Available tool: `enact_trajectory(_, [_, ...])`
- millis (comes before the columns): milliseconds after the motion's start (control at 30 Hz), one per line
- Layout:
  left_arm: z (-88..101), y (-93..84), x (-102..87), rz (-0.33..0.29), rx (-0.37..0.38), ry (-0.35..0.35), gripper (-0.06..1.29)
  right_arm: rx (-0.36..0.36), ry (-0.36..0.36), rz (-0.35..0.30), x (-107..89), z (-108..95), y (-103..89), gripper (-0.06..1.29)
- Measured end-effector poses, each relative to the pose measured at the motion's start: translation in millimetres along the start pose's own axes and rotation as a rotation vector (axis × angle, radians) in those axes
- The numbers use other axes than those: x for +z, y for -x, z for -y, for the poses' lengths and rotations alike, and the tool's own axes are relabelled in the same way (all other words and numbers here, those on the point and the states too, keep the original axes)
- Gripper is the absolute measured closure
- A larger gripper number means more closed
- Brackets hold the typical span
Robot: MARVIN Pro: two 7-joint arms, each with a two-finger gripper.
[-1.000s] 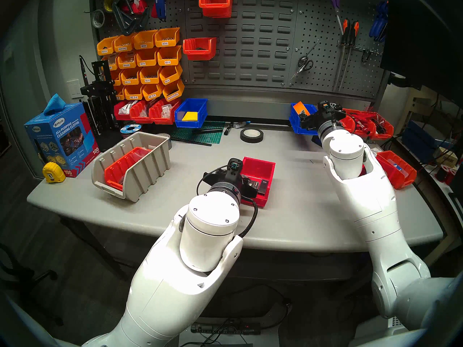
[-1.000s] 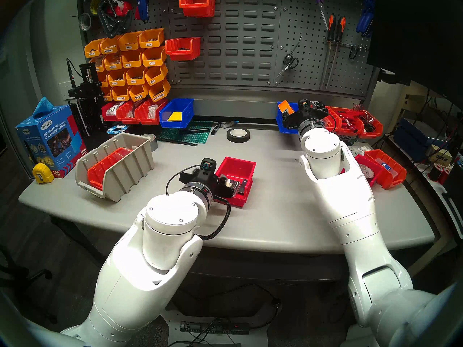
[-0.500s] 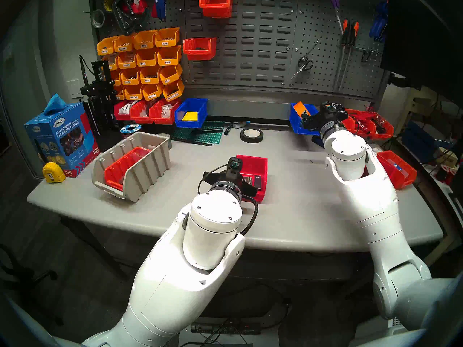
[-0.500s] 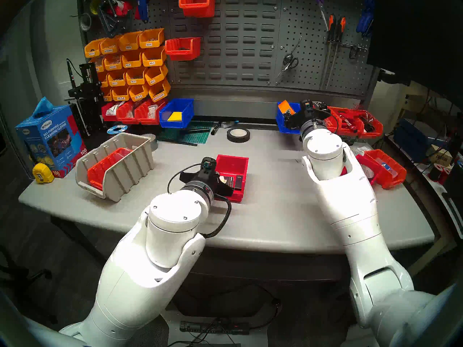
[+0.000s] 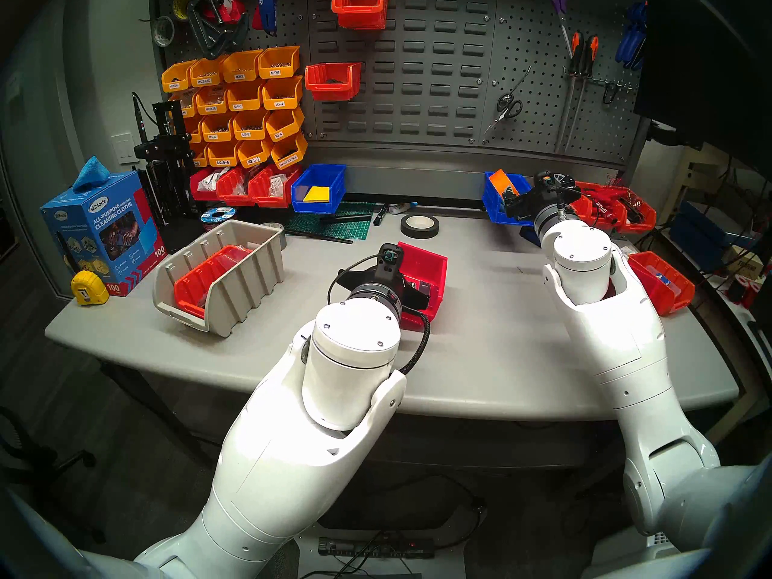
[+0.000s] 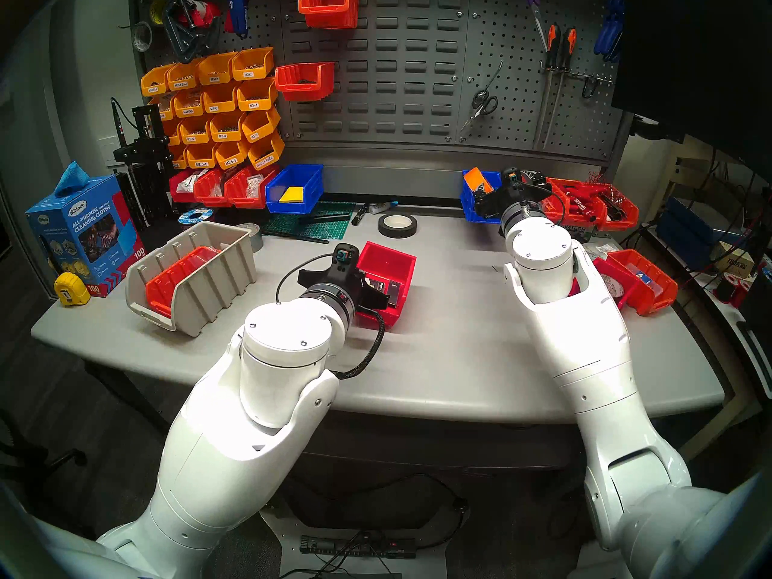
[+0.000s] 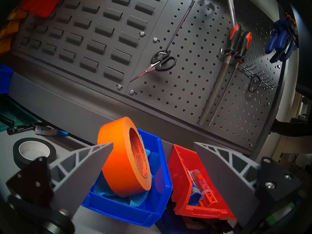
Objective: Hang all the unorganized tool boxes onto the wall
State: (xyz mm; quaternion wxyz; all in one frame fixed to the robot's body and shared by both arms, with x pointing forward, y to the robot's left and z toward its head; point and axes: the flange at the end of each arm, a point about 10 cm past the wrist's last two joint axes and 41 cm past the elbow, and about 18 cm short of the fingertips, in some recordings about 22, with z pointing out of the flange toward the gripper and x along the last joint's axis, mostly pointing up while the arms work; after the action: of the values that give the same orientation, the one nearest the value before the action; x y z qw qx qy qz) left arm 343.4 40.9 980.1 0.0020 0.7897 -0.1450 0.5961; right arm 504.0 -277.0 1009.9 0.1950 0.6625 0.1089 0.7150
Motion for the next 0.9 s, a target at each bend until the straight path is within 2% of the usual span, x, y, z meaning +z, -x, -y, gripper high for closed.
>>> enact_trajectory(500, [14.2,-20.8,16.2,-0.015,-0.076,0.062,1.23,-0.011,0.006,0.010,-13.7,-1.0,2.7,-0.01])
enact_trajectory(900, [17.0,-26.3,51.2,0.030,-0.123,0.100,1.23,-0.026,0.027,0.015,-25.3,-9.5,-0.5,-0.01])
